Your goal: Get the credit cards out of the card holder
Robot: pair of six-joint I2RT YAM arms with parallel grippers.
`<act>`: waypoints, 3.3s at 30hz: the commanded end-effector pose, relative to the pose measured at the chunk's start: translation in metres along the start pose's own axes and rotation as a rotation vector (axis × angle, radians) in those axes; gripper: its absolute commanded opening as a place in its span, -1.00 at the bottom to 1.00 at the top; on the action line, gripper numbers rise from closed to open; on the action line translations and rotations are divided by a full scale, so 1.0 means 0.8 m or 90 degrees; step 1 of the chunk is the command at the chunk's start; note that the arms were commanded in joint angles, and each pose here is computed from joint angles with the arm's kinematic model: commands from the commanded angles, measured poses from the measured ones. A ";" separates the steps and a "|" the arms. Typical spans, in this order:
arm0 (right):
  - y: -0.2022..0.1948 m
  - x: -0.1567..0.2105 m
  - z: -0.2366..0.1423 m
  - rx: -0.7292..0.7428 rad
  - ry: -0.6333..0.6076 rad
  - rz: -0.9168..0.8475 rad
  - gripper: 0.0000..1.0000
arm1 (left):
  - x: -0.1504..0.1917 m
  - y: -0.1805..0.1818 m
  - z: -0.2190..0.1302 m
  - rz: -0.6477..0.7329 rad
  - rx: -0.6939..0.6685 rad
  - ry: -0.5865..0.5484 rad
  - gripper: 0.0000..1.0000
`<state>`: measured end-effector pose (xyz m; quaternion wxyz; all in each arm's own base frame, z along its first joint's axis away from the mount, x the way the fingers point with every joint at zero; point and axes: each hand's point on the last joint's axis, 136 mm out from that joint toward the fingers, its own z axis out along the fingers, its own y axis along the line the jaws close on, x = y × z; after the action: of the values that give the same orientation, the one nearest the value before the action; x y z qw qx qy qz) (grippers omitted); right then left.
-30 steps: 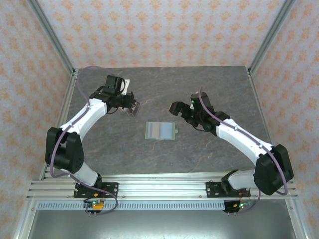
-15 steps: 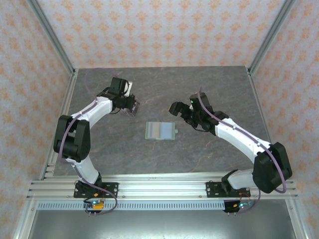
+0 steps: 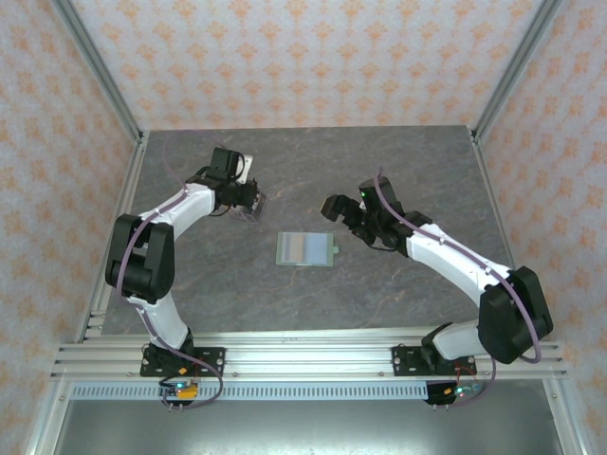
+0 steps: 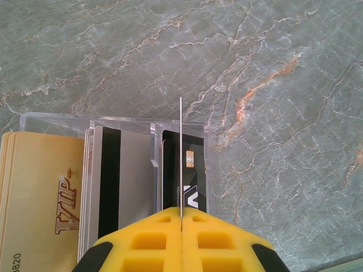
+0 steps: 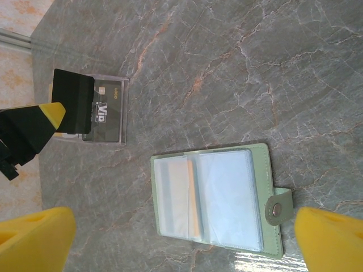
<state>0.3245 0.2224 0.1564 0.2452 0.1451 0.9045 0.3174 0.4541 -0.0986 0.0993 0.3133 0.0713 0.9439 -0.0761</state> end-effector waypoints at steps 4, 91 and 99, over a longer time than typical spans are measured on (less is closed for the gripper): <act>0.006 -0.009 -0.003 -0.003 -0.017 0.004 0.99 | -0.012 0.008 0.001 0.008 -0.017 -0.025 -0.82; -0.071 0.120 0.152 0.342 0.174 -0.163 -0.24 | 0.152 -0.164 -0.037 -0.356 0.227 0.274 -0.36; -0.072 0.122 0.154 0.333 0.179 -0.146 -0.25 | 0.163 -0.175 -0.023 -0.338 0.225 0.304 -0.36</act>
<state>0.3112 0.2984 0.0260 0.1312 0.0392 0.9868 0.0866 0.3077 -0.2096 0.0426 0.0333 -0.1147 0.9527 -0.2794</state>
